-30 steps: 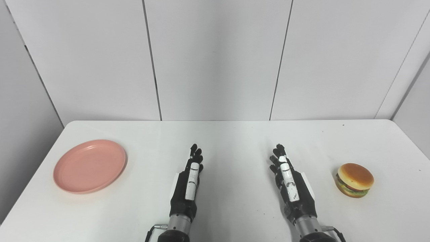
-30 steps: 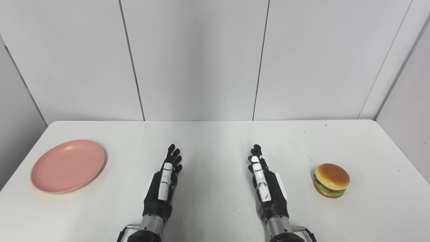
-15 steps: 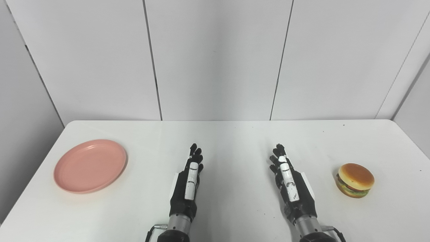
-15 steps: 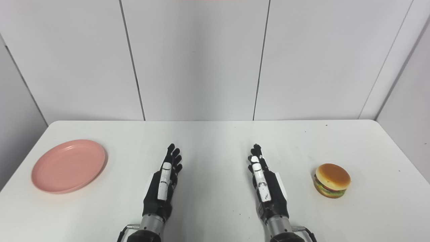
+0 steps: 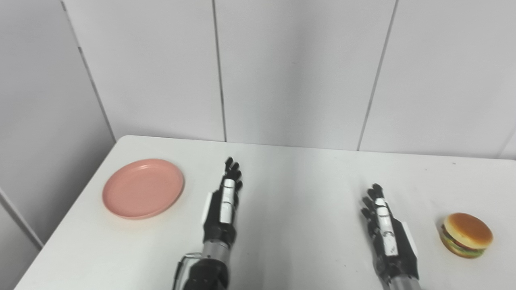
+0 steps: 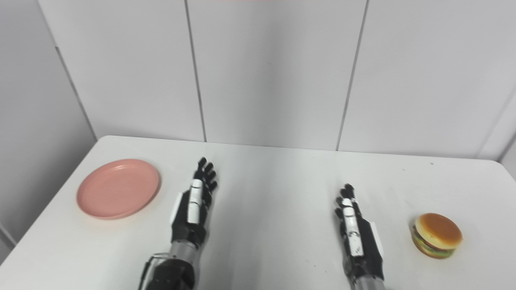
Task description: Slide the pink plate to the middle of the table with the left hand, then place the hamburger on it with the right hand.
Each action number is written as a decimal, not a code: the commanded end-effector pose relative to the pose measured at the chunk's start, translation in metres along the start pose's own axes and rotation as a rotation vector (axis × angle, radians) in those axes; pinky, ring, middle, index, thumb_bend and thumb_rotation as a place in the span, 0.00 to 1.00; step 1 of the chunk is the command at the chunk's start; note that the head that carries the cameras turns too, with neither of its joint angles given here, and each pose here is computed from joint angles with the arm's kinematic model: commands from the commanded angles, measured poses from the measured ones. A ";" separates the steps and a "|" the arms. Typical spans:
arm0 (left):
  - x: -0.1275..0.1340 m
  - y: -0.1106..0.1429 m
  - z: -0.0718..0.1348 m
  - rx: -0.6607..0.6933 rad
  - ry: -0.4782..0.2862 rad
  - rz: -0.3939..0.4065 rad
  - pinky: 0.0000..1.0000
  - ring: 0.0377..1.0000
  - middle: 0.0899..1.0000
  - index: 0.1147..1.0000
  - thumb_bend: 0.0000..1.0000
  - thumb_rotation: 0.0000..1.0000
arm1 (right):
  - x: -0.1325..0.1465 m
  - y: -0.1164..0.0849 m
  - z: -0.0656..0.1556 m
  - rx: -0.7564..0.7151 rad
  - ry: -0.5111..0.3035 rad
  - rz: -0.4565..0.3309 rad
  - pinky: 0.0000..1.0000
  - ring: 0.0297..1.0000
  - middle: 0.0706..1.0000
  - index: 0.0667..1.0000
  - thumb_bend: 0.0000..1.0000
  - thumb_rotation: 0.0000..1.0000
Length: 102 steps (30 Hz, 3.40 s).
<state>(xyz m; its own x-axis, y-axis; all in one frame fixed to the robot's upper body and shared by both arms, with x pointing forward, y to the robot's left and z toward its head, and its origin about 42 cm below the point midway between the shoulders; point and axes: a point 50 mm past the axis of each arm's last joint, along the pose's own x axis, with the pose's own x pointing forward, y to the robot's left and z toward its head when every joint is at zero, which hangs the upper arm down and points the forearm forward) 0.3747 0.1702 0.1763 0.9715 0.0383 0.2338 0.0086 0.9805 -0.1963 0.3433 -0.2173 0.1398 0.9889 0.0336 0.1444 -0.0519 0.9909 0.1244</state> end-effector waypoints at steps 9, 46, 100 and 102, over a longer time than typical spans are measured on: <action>0.045 0.082 0.080 0.070 -0.176 0.236 0.90 0.85 0.83 0.82 0.78 1.00 | 0.003 0.009 0.030 -0.009 -0.099 0.006 1.00 1.00 0.99 1.00 0.47 0.95; 0.048 0.250 0.036 0.195 -0.031 0.541 0.67 0.69 0.68 0.66 0.85 1.00 | -0.002 0.012 0.046 -0.008 -0.058 0.021 1.00 1.00 1.00 1.00 0.42 0.93; 0.009 0.022 -0.063 -0.068 0.213 0.038 0.79 0.79 0.76 0.74 0.80 1.00 | 0.001 0.031 0.021 0.051 -0.096 0.080 1.00 1.00 1.00 1.00 0.50 0.85; 0.004 0.012 -0.067 -0.077 0.219 0.015 0.79 0.79 0.76 0.74 0.80 1.00 | -0.002 0.035 0.024 0.053 -0.087 0.071 1.00 1.00 1.00 1.00 0.50 0.84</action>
<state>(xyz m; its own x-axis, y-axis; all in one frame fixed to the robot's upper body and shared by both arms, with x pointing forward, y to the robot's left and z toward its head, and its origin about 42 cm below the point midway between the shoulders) 0.4021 0.1806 0.1273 0.9942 0.0429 0.0983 -0.0166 0.9669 -0.2547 0.3346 -0.1940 0.1480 0.9832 0.0845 0.1617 -0.1096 0.9821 0.1533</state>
